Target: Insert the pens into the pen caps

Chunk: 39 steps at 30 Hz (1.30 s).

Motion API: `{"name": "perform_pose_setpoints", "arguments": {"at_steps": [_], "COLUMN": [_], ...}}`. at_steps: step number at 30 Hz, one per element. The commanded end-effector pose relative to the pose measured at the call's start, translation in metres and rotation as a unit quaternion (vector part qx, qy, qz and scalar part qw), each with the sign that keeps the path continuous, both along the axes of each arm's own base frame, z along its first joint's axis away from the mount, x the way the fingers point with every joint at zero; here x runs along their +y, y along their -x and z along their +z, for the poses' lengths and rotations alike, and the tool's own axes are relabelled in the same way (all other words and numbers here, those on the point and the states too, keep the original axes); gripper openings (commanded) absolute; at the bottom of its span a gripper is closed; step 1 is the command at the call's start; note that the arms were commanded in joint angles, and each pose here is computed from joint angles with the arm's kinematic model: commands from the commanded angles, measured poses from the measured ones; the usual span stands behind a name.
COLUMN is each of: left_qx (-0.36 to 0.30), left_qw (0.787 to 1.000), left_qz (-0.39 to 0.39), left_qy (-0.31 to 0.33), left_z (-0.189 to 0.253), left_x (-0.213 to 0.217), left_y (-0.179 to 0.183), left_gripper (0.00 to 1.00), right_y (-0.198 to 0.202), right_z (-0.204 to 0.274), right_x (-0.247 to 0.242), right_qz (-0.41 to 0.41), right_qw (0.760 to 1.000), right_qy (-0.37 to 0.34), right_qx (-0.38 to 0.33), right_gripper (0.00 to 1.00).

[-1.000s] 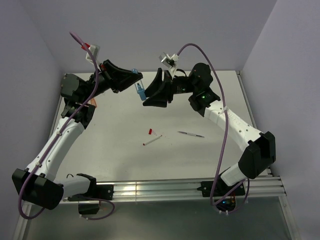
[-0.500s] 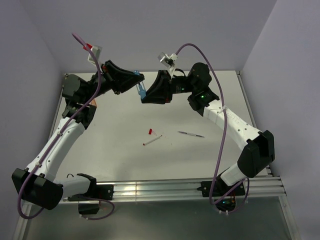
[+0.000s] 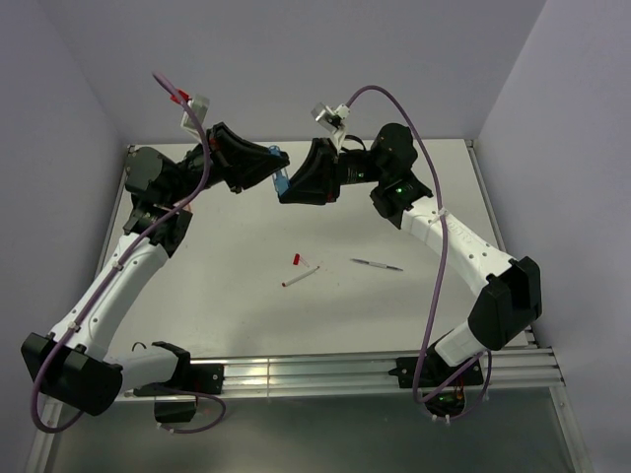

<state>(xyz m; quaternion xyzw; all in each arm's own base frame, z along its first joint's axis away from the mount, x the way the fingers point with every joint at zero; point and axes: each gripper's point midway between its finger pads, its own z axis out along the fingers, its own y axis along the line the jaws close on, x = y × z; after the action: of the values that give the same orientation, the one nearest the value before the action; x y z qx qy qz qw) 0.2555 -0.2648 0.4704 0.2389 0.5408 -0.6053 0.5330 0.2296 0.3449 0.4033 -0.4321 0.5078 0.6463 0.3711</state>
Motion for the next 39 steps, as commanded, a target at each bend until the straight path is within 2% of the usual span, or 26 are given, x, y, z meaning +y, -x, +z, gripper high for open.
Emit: {"name": "perform_pose_setpoints", "arguments": {"at_steps": [1,7,12,20,32,39], "left_qx": [-0.04,-0.014,0.005,0.05,0.127,0.148], "left_qw": [0.999,1.0,0.998,0.996,0.982,0.977], "left_qz": [-0.013,-0.017,-0.026,-0.05,-0.095,-0.109], "left_qy": [-0.011,-0.019,-0.052,-0.06,-0.099,-0.109], "left_z": [0.004,-0.013,-0.05,-0.086,-0.152,-0.169], "left_x": [-0.001,-0.003,-0.011,-0.018,-0.038,-0.046], "left_y": [0.016,0.016,0.017,0.028,0.053,0.063], "left_gripper": [0.0,0.0,0.0,0.0,0.0,0.0], "right_y": [0.008,0.007,0.003,-0.002,-0.01,-0.011], "right_z": [0.036,0.046,0.051,0.066,0.083,0.093], "right_x": [-0.004,-0.008,-0.01,-0.017,-0.022,-0.022], "right_qz": [-0.006,-0.015,-0.029,-0.05,-0.061,-0.059], "right_qw": [0.998,0.998,0.997,0.995,0.993,0.992], "right_qy": [-0.035,-0.042,-0.048,-0.061,-0.078,-0.087], "right_qx": [-0.047,-0.054,-0.048,-0.053,-0.064,-0.075], "right_gripper": [0.0,0.0,0.0,0.0,0.0,0.0]}}
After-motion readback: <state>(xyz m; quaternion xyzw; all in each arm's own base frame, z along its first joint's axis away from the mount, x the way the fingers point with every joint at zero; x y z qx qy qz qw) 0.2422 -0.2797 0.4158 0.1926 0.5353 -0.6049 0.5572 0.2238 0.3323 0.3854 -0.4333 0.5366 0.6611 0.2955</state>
